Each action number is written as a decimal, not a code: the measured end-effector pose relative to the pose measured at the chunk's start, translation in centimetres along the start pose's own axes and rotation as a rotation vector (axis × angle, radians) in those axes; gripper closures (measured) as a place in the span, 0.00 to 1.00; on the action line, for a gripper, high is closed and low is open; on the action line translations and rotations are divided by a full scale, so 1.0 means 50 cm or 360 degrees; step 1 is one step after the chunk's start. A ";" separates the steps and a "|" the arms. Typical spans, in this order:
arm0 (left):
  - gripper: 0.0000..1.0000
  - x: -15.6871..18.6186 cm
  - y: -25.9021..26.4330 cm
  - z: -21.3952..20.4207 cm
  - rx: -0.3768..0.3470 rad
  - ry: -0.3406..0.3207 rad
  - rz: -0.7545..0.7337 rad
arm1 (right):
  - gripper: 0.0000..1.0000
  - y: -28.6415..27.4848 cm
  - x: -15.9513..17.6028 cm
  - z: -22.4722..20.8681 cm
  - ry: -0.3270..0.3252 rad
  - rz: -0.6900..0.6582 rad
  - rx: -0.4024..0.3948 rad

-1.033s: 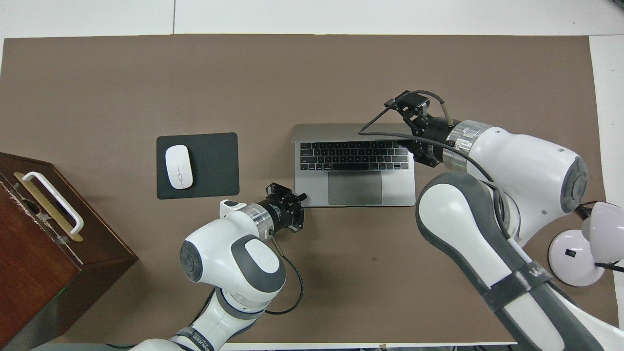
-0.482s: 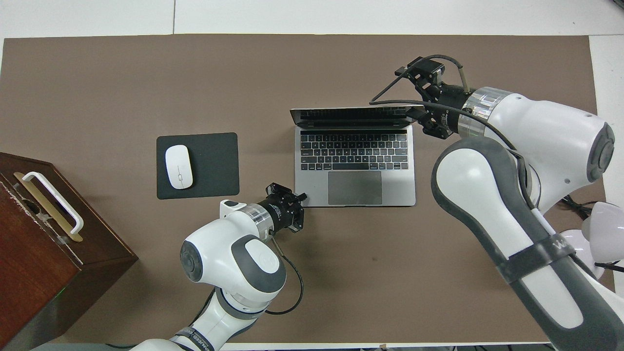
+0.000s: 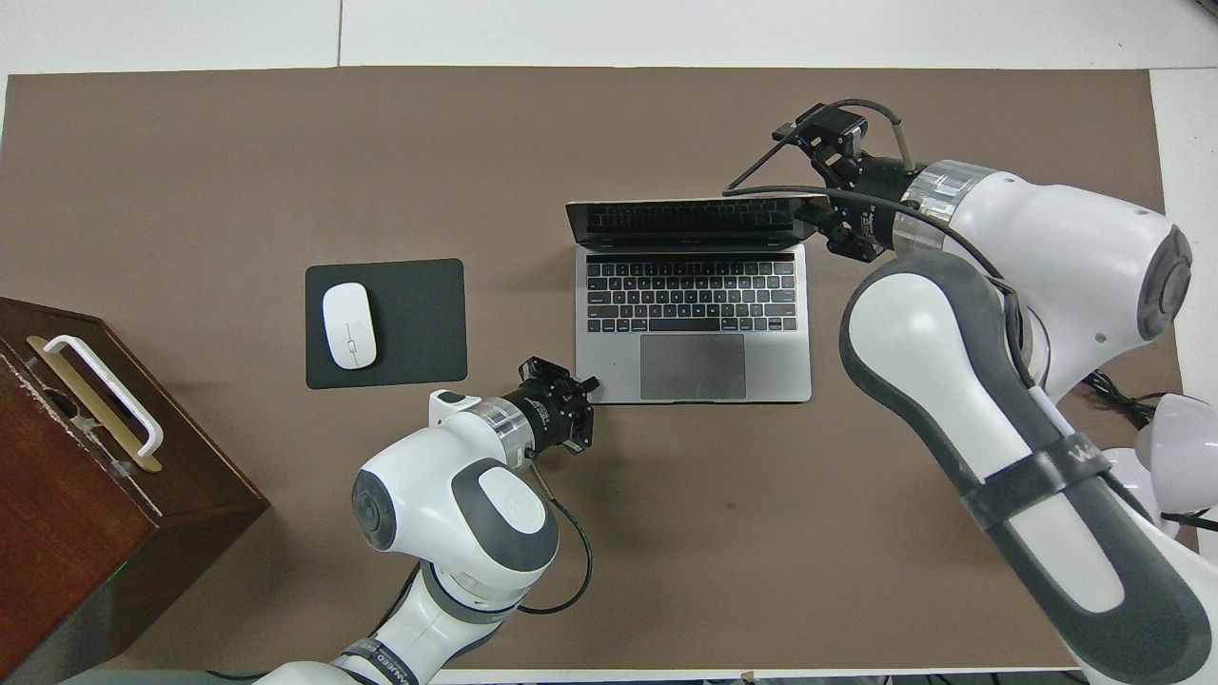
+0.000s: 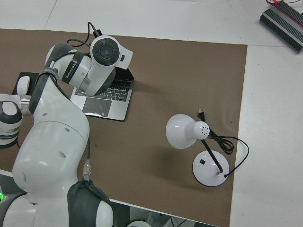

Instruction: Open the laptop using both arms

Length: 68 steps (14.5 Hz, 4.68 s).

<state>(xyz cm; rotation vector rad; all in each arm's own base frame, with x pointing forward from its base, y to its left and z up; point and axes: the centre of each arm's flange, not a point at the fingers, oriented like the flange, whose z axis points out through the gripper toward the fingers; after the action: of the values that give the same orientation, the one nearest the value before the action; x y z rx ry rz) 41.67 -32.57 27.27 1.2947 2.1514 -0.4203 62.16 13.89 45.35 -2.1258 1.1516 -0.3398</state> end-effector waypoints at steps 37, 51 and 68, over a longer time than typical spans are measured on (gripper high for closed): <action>0.99 -0.063 0.291 -0.146 -0.0393 -0.0182 -0.0050 | 0.00 -0.162 0.026 -0.338 -0.0285 -0.0253 -0.0311; 0.20 -0.040 0.348 -0.187 -0.0595 -0.0094 0.0056 | 0.00 -0.094 0.144 -0.506 -0.0270 -0.1373 -0.0973; 0.00 0.046 0.564 -0.307 -0.0588 0.0099 0.0932 | 0.00 -0.006 0.165 -0.466 -0.0403 -0.1393 -0.1096</action>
<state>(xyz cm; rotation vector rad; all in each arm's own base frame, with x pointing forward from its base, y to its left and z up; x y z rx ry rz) 60.68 -9.23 38.63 1.6319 1.6754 0.2468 55.03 -3.06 61.83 -3.0976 0.1097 -0.0295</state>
